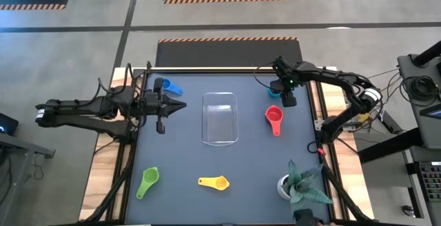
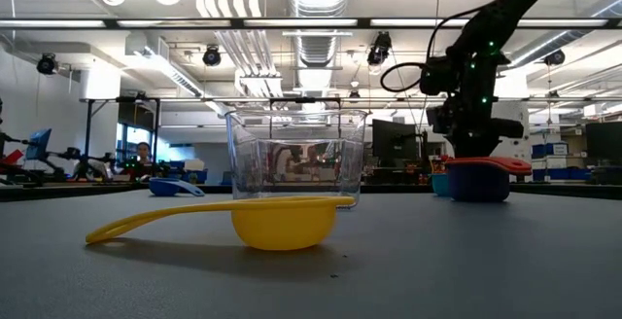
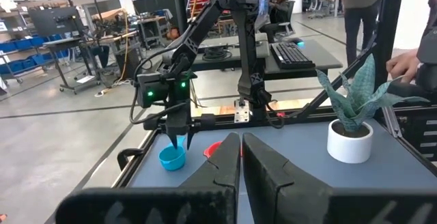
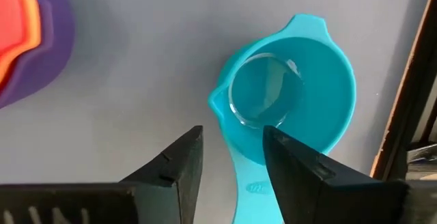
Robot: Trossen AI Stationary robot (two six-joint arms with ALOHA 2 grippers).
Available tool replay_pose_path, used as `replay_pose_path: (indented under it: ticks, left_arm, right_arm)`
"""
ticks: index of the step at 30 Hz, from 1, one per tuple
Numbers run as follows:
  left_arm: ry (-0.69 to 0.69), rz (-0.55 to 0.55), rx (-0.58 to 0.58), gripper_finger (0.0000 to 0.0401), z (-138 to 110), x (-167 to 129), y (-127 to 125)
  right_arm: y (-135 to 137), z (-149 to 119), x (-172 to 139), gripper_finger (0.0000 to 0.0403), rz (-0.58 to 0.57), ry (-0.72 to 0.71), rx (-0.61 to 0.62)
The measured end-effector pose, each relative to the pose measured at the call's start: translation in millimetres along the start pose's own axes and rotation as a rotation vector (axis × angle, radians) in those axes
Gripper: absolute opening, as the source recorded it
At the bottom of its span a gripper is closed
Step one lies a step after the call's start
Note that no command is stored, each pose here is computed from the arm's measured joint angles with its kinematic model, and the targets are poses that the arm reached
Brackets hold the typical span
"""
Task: Nest measuring cups in basket
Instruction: Stack the light blue measuring cup on top of the red measuring cup
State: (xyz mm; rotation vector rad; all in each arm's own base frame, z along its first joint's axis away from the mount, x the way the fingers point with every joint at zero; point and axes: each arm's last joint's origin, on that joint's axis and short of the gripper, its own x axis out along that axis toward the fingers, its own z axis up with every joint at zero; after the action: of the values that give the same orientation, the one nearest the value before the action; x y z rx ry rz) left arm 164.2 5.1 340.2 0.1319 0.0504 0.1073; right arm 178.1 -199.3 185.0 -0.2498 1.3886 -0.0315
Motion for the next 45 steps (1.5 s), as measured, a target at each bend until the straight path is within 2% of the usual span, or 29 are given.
replay_pose_path:
  ticks: [8, 20, 27, 32, 35, 45]
  left_arm:
    - [0.0, 0.0, 0.0, 0.0, 0, 0, 0]
    - [0.0, 0.0, 0.0, 0.0, 0, 0, 0]
    - [0.0, 0.0, 0.0, 0.0, 0, 0, 0]
    - [0.0, 0.0, 0.0, 0.0, 0, 0, 0]
    - [0.0, 0.0, 0.0, 0.0, 0, 0, 0]
    - [0.0, -0.001, 0.0, 0.0, 0, 0, 0]
  right_arm:
    - [2, -1, 6, 0.0113, 0.017, 0.01, 0.002]
    - [3, -1, 3, 0.0014, 0.014, 0.009, 0.006]
    - [3, -2, 1, 0.0009, 0.001, 0.015, 0.043]
    - [-5, 1, -15, 0.0009, -0.124, 0.073, 0.139]
    - [-10, 4, -31, 0.0009, -0.173, 0.06, 0.189]
    - [-16, 13, -73, 0.0008, -0.142, -0.036, 0.347]
